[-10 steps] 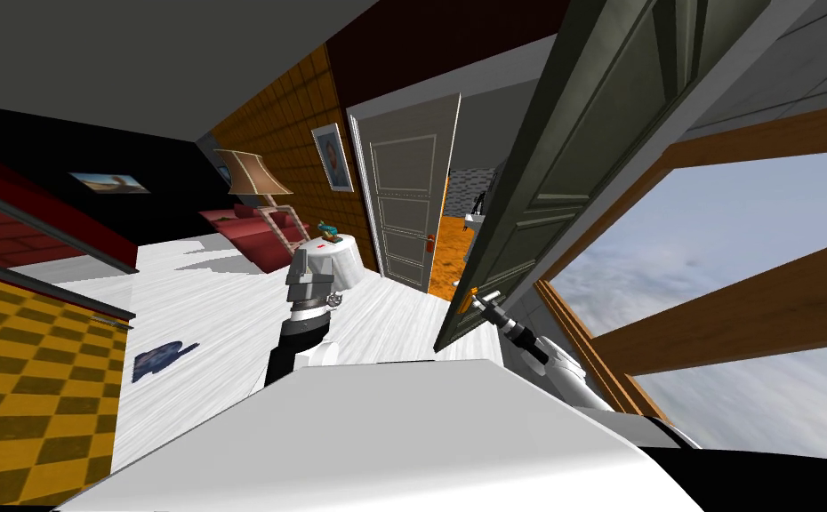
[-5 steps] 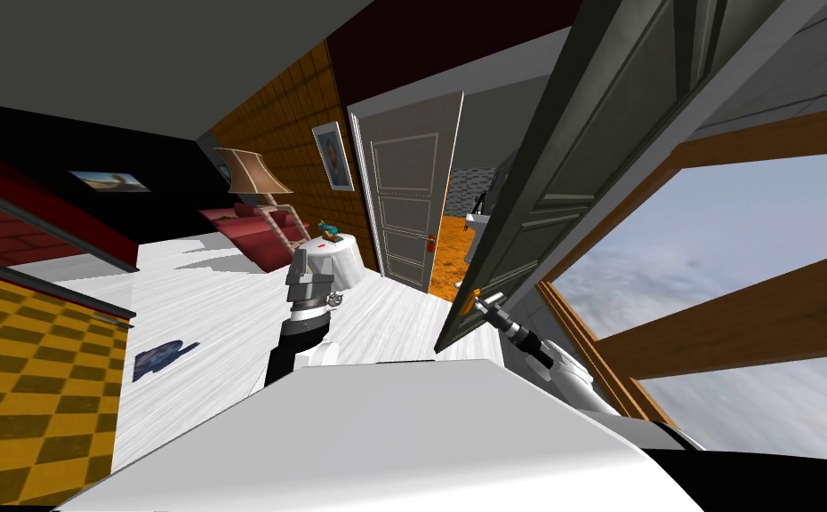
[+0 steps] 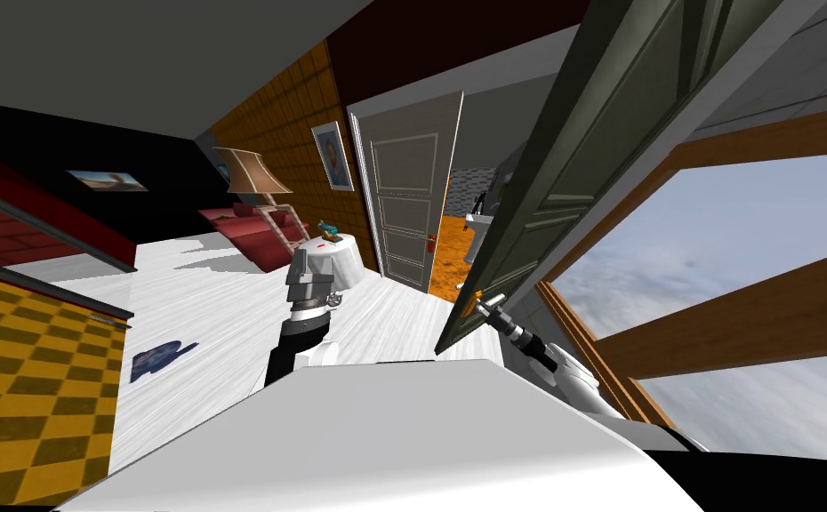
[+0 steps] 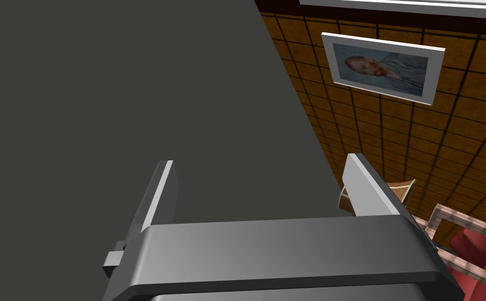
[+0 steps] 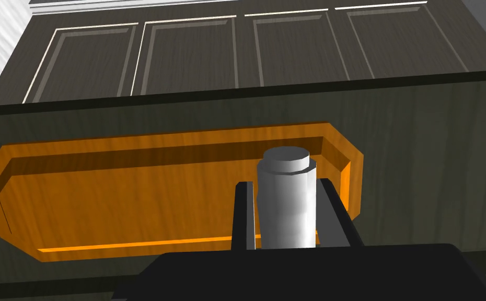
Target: Pull the door open
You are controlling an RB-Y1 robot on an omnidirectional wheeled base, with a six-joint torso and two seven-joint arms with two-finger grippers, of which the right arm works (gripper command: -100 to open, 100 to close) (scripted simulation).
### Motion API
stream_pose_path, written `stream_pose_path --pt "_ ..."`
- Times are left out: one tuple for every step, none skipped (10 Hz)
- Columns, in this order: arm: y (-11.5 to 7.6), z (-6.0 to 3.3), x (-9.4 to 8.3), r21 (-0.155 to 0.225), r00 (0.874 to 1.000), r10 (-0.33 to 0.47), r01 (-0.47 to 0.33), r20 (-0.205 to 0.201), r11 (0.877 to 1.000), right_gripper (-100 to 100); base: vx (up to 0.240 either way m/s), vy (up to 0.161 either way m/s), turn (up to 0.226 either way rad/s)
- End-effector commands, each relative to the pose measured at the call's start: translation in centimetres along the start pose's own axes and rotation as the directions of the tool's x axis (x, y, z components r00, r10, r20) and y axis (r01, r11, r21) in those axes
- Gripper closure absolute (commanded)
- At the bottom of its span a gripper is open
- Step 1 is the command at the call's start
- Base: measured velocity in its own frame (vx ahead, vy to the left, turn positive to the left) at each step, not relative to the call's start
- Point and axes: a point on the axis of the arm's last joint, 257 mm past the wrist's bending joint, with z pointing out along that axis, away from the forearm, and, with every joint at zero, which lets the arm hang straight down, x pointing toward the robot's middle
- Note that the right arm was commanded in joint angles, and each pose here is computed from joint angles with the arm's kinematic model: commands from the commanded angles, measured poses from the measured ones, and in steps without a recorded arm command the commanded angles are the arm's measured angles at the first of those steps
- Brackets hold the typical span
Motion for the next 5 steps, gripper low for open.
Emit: stream_pose_path --pt "-0.3 -0.52 0.9 0.0 1.0 0.009 -0.009 -0.023 1.0 100 0.002 -0.014 -0.007" --pt "-0.3 -0.83 1.1 0.001 1.0 0.01 -0.01 -0.027 1.0 100 0.0 -0.017 -0.013" --pt "-0.2 -1.45 1.3 0.002 0.999 0.011 -0.011 -0.036 1.0 100 0.0 -0.035 -0.02" --pt "-0.2 -1.45 1.3 0.002 0.999 0.011 -0.011 -0.036 1.0 100 -0.004 -0.027 -0.008" --pt "-0.2 -2.07 1.4 0.004 0.999 0.012 -0.012 -0.043 1.0 100 -0.01 -0.038 -0.007"
